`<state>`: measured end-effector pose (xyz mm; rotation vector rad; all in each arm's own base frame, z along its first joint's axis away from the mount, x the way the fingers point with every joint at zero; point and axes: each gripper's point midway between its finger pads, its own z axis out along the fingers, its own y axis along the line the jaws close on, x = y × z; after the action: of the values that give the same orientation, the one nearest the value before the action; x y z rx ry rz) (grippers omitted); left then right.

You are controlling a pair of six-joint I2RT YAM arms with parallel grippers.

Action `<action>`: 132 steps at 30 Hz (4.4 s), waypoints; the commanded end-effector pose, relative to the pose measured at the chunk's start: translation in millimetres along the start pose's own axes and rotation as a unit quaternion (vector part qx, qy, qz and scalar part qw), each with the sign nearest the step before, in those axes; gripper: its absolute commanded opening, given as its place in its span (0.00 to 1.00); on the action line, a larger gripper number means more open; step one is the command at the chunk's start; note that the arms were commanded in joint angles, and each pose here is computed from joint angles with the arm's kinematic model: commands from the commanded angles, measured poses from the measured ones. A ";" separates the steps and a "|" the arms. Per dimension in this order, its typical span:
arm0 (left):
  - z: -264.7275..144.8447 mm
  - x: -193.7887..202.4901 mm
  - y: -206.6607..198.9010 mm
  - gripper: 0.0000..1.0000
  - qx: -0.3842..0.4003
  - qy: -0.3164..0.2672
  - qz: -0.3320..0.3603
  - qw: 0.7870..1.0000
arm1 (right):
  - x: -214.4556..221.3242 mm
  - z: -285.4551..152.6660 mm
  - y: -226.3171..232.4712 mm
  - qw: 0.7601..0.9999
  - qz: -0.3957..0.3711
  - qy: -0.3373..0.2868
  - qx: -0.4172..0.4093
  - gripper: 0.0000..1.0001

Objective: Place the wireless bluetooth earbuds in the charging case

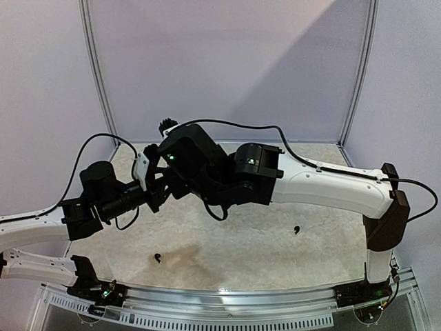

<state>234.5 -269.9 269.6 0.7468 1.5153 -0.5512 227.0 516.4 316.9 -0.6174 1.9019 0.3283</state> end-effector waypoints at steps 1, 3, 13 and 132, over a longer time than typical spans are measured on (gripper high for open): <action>-2.4 -20.3 -5.9 0.00 0.011 -0.032 0.005 0.999 | -2.7 1.6 -4.7 1.000 -0.006 -0.003 0.010 0.06; -2.6 -19.9 -6.3 0.00 0.012 -0.031 0.006 0.999 | -2.8 2.3 -5.1 1.000 -0.003 -0.003 0.009 0.06; -2.3 -17.6 -6.1 0.00 0.011 -0.028 0.007 1.000 | -24.3 -8.6 -5.5 0.999 0.021 -0.029 -0.007 0.04; -7.4 -21.9 -8.7 0.00 0.028 -0.025 -0.072 0.997 | 71.9 11.2 -0.1 0.968 -0.205 0.140 -0.041 0.48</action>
<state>225.5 -271.1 239.4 0.7413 1.6740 -0.6430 228.3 497.4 283.8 -0.9613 1.9330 0.0841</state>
